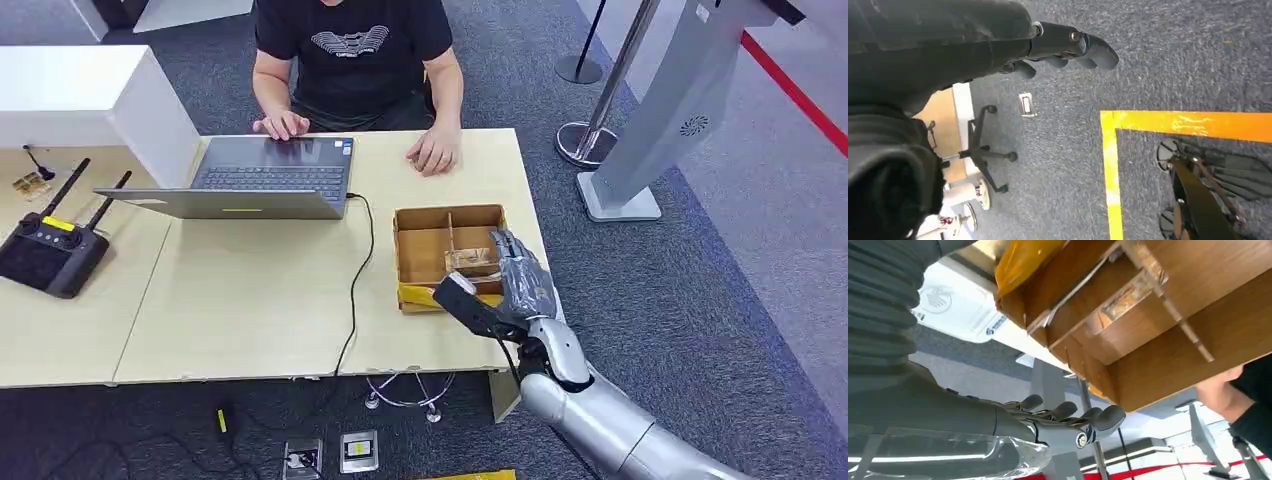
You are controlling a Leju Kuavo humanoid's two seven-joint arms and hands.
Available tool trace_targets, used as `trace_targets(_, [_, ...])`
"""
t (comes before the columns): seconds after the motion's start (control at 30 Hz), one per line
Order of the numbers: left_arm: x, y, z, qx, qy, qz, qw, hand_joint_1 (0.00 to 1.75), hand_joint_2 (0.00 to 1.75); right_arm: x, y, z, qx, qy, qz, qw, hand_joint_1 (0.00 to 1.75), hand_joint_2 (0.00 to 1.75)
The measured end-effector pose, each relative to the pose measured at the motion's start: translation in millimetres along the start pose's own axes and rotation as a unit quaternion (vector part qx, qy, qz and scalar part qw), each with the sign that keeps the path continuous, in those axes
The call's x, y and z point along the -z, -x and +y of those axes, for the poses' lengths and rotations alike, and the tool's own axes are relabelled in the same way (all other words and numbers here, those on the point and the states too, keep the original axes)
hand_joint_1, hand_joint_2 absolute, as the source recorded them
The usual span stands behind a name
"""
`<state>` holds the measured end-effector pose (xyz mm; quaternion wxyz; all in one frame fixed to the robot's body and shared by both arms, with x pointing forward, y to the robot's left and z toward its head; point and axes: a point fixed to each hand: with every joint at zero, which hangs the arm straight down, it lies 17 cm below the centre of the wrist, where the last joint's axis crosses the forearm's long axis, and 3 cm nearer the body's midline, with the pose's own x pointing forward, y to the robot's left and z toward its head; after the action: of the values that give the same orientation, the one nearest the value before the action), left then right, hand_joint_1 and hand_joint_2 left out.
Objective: Pass the card to the sensor for recognition and then transmit it.
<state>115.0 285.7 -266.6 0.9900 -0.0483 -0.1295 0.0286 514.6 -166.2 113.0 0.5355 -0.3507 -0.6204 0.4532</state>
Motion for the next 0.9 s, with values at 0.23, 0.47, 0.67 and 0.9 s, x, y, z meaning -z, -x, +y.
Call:
trace_targets(0.23, [-0.1,3.0,0.4,-0.011,-0.001,0.006,1.000,0.00,0.00,4.9,10.9,-4.9,-0.008,0.011,0.011,1.000,0.00,1.75])
trace_targets(0.47, [-0.1,-1.1,1.5,-0.027,-0.002,-0.003,1.000,0.00,0.00,5.4,21.6,-1.9,-0.025,0.016,0.019,0.999,0.00,1.75])
trace_targets(0.67, [-0.1,-1.3,1.6,-0.027,-0.002,-0.003,1.000,0.00,0.00,5.4,22.5,-1.3,-0.026,0.015,0.020,0.999,0.00,1.75])
trace_targets(0.9, [-0.1,-1.5,1.6,-0.027,-0.002,-0.004,1.000,0.00,0.00,5.4,24.0,1.2,-0.030,0.013,0.022,0.999,0.00,1.75])
